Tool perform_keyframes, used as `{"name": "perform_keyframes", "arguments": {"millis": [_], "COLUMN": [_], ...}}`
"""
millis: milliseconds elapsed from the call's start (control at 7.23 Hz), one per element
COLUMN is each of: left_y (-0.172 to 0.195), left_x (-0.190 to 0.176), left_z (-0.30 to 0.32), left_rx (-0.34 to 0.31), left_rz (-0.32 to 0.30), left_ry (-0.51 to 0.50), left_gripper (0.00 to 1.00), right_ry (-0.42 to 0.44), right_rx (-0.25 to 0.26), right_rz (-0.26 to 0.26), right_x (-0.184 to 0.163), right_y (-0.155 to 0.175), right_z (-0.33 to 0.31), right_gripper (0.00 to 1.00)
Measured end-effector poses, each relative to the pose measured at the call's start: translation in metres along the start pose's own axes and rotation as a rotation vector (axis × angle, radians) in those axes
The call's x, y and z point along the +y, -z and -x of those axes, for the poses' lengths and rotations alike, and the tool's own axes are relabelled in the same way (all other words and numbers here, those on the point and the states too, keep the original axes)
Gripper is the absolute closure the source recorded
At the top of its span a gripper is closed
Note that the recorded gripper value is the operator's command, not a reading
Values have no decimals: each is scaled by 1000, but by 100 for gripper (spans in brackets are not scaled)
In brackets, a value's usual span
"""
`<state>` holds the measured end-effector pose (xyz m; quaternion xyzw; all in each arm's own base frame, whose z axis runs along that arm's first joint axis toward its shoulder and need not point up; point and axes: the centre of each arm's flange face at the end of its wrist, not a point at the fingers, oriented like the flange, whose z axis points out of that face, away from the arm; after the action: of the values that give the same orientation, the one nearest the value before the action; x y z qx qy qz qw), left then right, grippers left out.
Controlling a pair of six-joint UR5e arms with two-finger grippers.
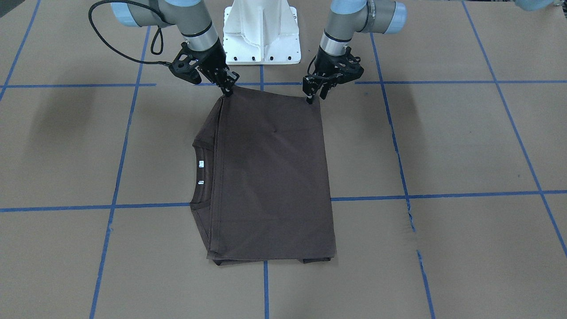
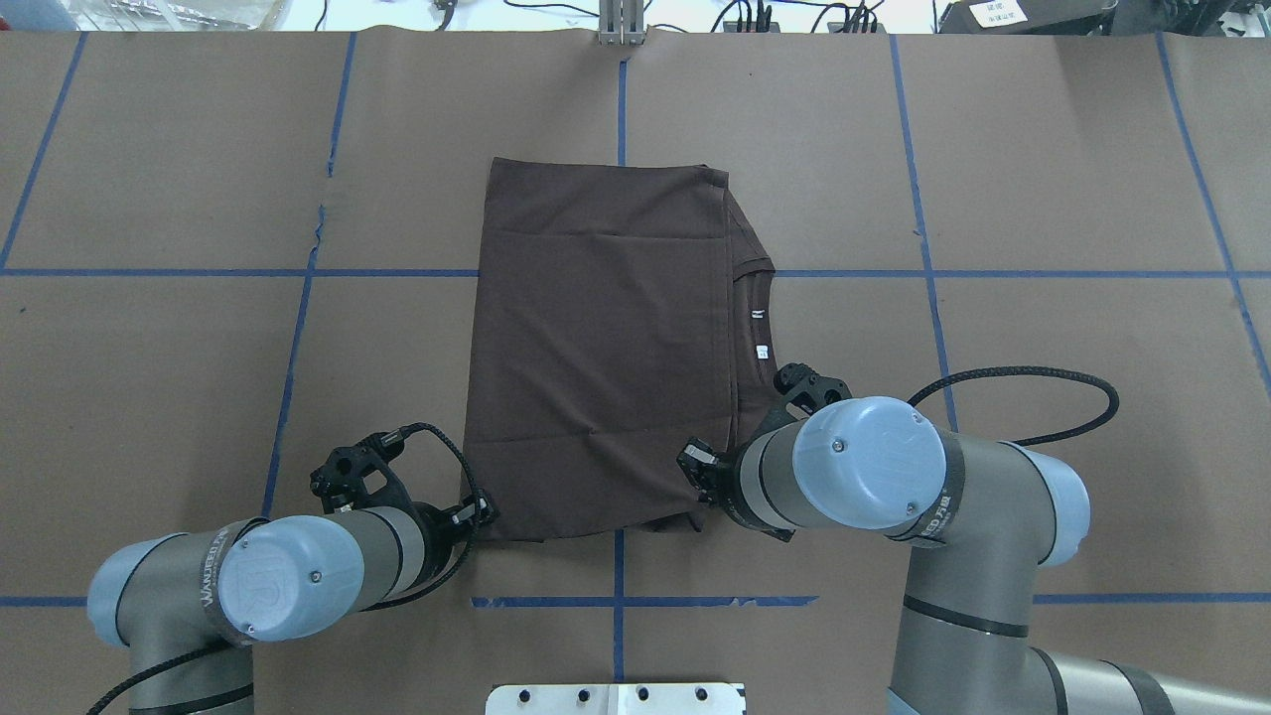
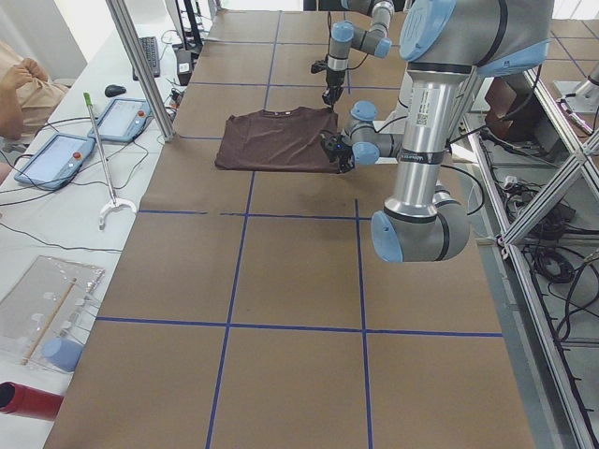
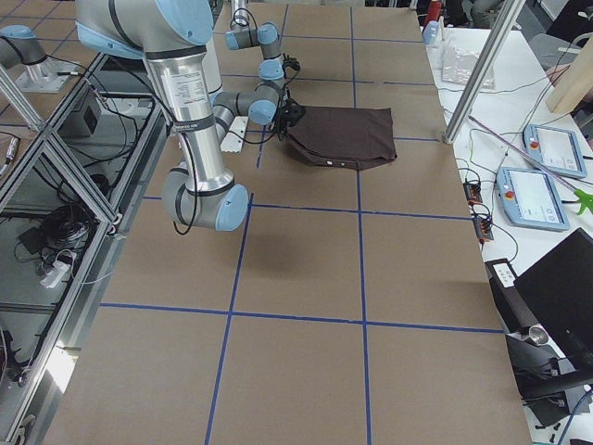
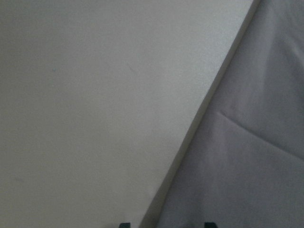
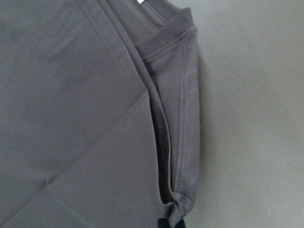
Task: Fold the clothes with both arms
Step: 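Grasp the near edge of the shirt with both grippers, then lift the near edge with both grippers and fold it toward the far edge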
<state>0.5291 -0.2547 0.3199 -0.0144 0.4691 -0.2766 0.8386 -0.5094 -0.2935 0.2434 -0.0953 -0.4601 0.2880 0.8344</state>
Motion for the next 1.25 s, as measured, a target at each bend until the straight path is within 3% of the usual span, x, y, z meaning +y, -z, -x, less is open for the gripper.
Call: {"name": "perform_keyframes", "arguments": {"millis": [138, 553, 969, 1245], "left_y": [0, 6, 85, 135], "left_x": [0, 4, 11, -17], "left_z": [0, -10, -44, -66], "left_rx": [0, 19, 116, 191], "left_rz": [1, 12, 63, 65], "left_ry": [2, 10, 25, 53], "left_gripper": [100, 100, 100, 100], "right_ry": [2, 3, 3, -11], "right_rx": [0, 8, 23, 34], "right_rz": [1, 17, 94, 81], "right_x": [0, 2, 7, 0], "right_y": [0, 0, 28, 62], "right_z": [0, -1, -15, -16], "right_gripper": [100, 100, 100, 100]}}
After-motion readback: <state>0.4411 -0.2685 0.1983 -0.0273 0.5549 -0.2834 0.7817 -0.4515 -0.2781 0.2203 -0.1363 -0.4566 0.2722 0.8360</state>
